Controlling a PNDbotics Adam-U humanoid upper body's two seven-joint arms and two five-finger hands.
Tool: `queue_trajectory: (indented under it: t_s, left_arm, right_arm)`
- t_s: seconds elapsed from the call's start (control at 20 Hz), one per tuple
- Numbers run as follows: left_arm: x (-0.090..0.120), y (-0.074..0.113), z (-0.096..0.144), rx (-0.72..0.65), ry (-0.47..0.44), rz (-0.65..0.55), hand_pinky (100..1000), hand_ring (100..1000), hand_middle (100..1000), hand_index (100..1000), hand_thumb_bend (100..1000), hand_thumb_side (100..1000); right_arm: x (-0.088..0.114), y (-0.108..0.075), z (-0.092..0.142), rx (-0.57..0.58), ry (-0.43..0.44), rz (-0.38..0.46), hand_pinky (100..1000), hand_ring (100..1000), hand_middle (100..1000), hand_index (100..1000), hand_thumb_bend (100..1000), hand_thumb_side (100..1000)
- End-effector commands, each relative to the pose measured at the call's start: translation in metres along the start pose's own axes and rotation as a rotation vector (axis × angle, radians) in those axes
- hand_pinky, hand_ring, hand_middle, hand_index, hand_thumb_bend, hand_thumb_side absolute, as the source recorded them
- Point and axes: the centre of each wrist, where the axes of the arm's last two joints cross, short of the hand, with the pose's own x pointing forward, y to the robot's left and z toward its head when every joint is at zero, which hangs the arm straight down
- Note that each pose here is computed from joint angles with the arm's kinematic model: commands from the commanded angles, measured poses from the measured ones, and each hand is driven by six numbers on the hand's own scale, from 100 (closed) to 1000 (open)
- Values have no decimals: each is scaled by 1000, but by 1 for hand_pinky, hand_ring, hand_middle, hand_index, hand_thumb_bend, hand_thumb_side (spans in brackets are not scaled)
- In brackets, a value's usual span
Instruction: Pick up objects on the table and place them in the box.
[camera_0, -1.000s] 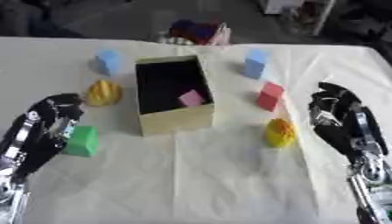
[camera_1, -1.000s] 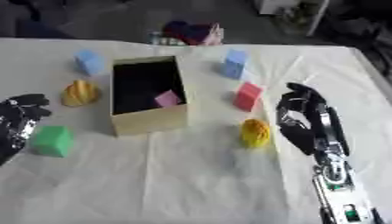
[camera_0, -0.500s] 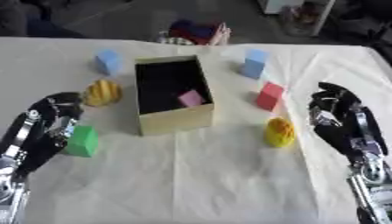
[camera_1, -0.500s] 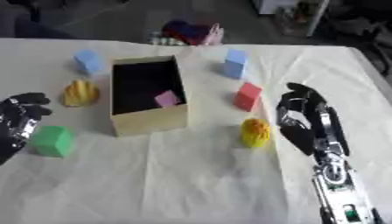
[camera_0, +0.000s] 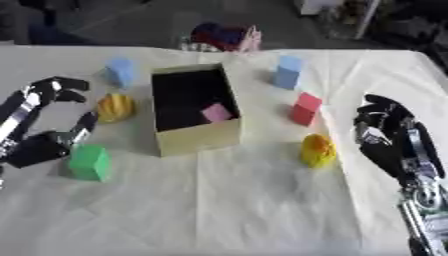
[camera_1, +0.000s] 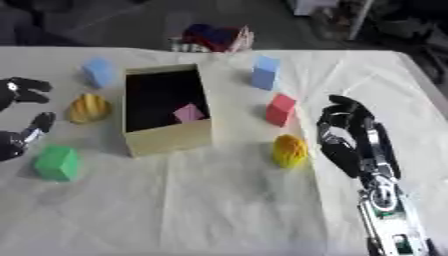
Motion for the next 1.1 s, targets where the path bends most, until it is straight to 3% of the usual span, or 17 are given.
queue_trajectory:
  t_s: [0.05,0.2,0.35,0.7,1.1]
  left_arm:
    - [-4,25,0,-264,-3,-192,850,781,811,875,472,390]
    - [-6,36,-9,-481,6,-322,838,779,813,877,507,293]
    - [-13,36,-18,-578,44,-377,830,772,802,874,479,224]
    - [-29,23,-33,-634,144,-443,817,764,796,874,505,224]
    - [-37,11,-37,-649,157,-436,819,764,797,876,498,228]
  right_arm:
    - [4,-5,-2,16,-22,24,750,631,629,801,100,196]
    - [3,-5,-2,22,-22,25,750,631,629,801,100,197]
    - [3,-5,-2,24,-20,26,750,631,629,801,100,197]
    - [2,-6,-1,21,-17,26,750,631,629,802,100,198]
    - [2,-5,-1,21,-16,23,749,630,629,802,100,198]
